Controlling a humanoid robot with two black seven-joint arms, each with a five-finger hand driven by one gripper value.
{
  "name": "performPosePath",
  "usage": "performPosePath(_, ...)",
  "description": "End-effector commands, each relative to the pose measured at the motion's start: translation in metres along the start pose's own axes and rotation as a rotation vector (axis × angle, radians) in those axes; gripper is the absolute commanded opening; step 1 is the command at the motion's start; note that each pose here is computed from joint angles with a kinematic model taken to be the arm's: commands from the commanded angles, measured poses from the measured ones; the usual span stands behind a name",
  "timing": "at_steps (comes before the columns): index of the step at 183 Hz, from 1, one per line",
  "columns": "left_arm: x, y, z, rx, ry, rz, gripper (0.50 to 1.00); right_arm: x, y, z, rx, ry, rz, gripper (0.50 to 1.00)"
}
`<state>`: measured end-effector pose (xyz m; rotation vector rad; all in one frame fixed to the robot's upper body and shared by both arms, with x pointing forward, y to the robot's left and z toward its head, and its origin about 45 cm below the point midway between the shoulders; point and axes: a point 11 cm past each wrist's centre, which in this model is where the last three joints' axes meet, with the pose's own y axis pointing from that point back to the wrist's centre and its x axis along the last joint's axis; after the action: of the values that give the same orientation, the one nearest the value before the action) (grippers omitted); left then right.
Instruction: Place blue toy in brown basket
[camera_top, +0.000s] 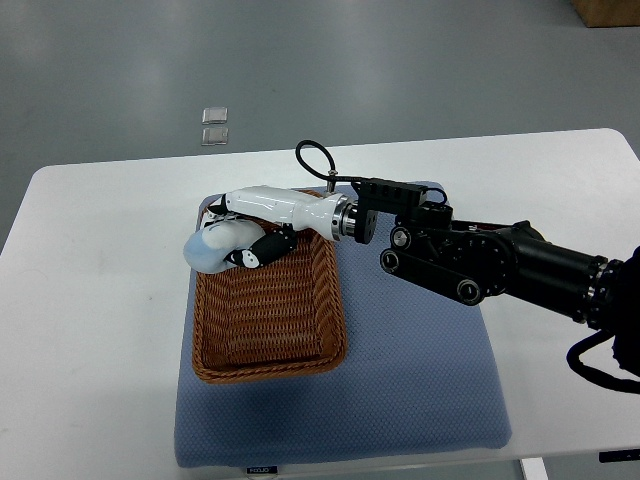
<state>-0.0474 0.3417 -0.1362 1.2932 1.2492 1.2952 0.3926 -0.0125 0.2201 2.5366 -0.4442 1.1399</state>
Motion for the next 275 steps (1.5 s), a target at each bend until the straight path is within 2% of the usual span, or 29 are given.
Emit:
performPosePath(1,0.0,0.0,0.0,0.0,0.0,0.0,1.0,-0.012,0.003,0.01,-0.034,0.013,-0.032,0.5)
performPosePath(20,0.0,0.0,0.0,0.001,0.0,0.001,1.0,-0.019,0.007,0.02,-0.057,-0.013,-0.024,0.509)
performPosePath(21,0.0,0.0,0.0,0.0,0.0,0.0,1.0,-0.019,0.008,0.02,-0.058,-0.021,-0.019,0.563)
performPosePath(22,0.0,0.0,0.0,0.0,0.0,0.0,1.0,-0.019,0.008,0.02,-0.058,-0.021,-0.019,0.564)
performPosePath(23,0.0,0.0,0.0,0.0,0.0,0.0,1.0,-0.022,0.009,0.021,-0.059,-0.03,-0.015,0.614)
performPosePath(24,0.0,0.0,0.0,0.0,0.0,0.0,1.0,-0.022,0.009,0.021,-0.059,-0.03,-0.015,0.615)
performPosePath(26,0.0,0.0,0.0,0.0,0.001,0.0,1.0,-0.024,0.01,0.023,-0.059,-0.04,-0.007,0.725)
performPosePath(27,0.0,0.0,0.0,0.0,0.002,0.0,1.0,-0.024,0.01,0.023,-0.059,-0.04,-0.007,0.725)
performPosePath(28,0.0,0.0,0.0,0.0,0.0,0.0,1.0,-0.026,0.01,0.023,-0.059,-0.046,-0.003,0.766)
performPosePath(29,0.0,0.0,0.0,0.0,0.0,0.0,1.0,-0.026,0.01,0.023,-0.059,-0.046,-0.003,0.766)
performPosePath(30,0.0,0.0,0.0,0.0,0.0,0.0,1.0,-0.027,0.011,0.024,-0.061,-0.052,0.002,0.796)
performPosePath(36,0.0,0.0,0.0,0.0,0.0,0.0,1.0,-0.029,0.013,0.026,-0.065,-0.068,0.025,0.848)
performPosePath(47,0.0,0.0,0.0,0.001,0.0,0.0,1.0,-0.029,0.014,0.028,-0.068,-0.079,0.06,0.872)
performPosePath(52,0.0,0.0,0.0,0.0,0.0,0.001,1.0,-0.029,0.015,0.029,-0.071,-0.08,0.078,0.907)
performPosePath(123,0.0,0.0,0.0,0.0,0.0,0.0,1.0,0.001,0.018,0.032,-0.093,-0.193,0.186,0.915)
performPosePath(179,0.0,0.0,0.0,0.001,0.0,0.0,1.0,0.044,0.068,0.073,-0.21,-0.648,0.168,0.915)
performPosePath(206,0.0,0.0,0.0,0.0,0.0,0.0,1.0,0.06,0.101,0.1,-0.244,-0.89,0.293,0.915)
performPosePath(234,0.0,0.0,0.0,0.001,0.0,0.0,1.0,0.052,0.135,0.131,-0.245,-1.169,0.451,0.915)
performPosePath(275,0.0,0.0,0.0,0.0,0.0,0.0,1.0,0.034,0.161,0.156,-0.262,-1.348,0.599,0.917)
